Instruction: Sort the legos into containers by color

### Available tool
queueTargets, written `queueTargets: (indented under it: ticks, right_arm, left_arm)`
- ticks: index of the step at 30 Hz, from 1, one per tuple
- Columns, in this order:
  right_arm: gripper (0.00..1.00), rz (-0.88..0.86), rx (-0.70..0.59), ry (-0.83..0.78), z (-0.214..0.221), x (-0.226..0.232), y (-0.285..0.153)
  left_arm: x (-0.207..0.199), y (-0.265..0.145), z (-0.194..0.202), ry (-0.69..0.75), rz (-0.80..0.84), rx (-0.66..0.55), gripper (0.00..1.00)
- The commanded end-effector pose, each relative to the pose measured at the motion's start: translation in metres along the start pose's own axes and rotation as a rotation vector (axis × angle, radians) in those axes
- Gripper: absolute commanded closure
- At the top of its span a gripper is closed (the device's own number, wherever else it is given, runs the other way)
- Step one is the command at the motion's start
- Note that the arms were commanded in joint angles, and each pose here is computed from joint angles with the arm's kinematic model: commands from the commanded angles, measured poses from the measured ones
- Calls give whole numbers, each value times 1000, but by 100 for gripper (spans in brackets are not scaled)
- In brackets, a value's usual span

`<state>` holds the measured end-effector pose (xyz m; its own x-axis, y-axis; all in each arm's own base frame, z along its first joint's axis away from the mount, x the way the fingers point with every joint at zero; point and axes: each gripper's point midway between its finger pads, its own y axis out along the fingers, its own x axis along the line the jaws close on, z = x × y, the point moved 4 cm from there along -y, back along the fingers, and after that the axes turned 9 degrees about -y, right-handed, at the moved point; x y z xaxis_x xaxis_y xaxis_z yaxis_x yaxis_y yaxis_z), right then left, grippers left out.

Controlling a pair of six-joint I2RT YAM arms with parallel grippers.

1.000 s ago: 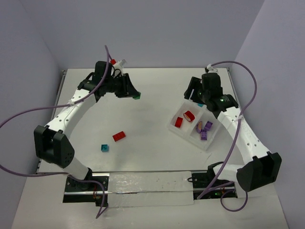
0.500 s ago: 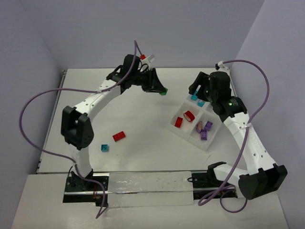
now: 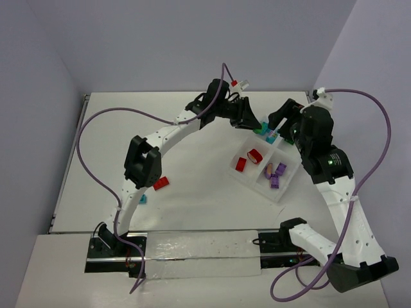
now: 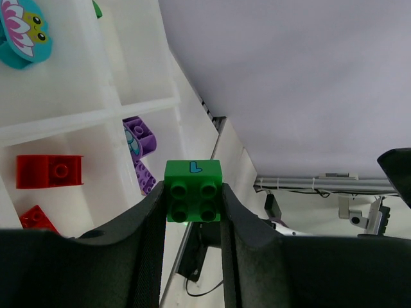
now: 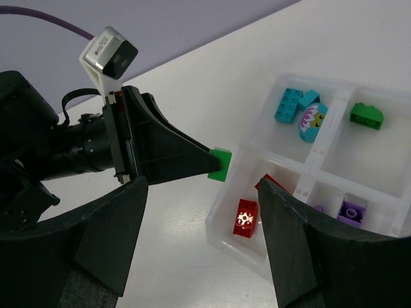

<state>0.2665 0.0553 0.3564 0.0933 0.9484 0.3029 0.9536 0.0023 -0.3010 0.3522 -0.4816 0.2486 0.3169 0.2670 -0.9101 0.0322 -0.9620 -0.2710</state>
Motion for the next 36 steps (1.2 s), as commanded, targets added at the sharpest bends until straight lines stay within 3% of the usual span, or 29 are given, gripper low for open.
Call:
queueTargets:
  ticks: [1,2,4,5,6,10,14,19,25,28,31,33,36]
  right_arm:
    - [24,9,27,-27,8,-6,-4]
    - [24,0,60,-50,14,-5,3]
    - [24,-44,106,-72,18,3,7]
    - [24,-83,137,-81,22,9,10]
    - [24,-108,161,-86,25,14,16]
    - [24,-173,218,-92,39,31,36]
    - [24,-212,275,-112,56,52,53]
    - [24,-244,309,-130,67,71,60]
    - [24,-228,328,-137,78,66,56]
    - [23,-213,346,-140,86,62,55]
    - [23,-205,355,-137,90,60,56]
    - [23,-208,370,-141,94,61,58]
    - [23,-211,379,-144,98,62,60]
  left_arm:
    - [-25,-16,-12,41,79,-23,100]
    - [-31,-28,-16,61,52,-56,100]
    - [-3,-46,-11,68,-66,-74,100]
    - [-4,-74,-11,63,-134,-107,100]
    - [29,-90,-4,51,-287,-152,100]
    - [95,-159,24,18,-748,-261,100]
    - [146,-197,50,-10,-1048,-318,100]
    - [194,-200,66,-40,-1185,-341,100]
    - [225,-189,67,-63,-1246,-369,99]
    - [228,-183,64,-74,-1243,-364,83]
    - [225,-180,61,-76,-1232,-360,52]
    - [219,-178,59,-68,-1205,-354,25]
    - [208,-179,54,-63,-1188,-363,17]
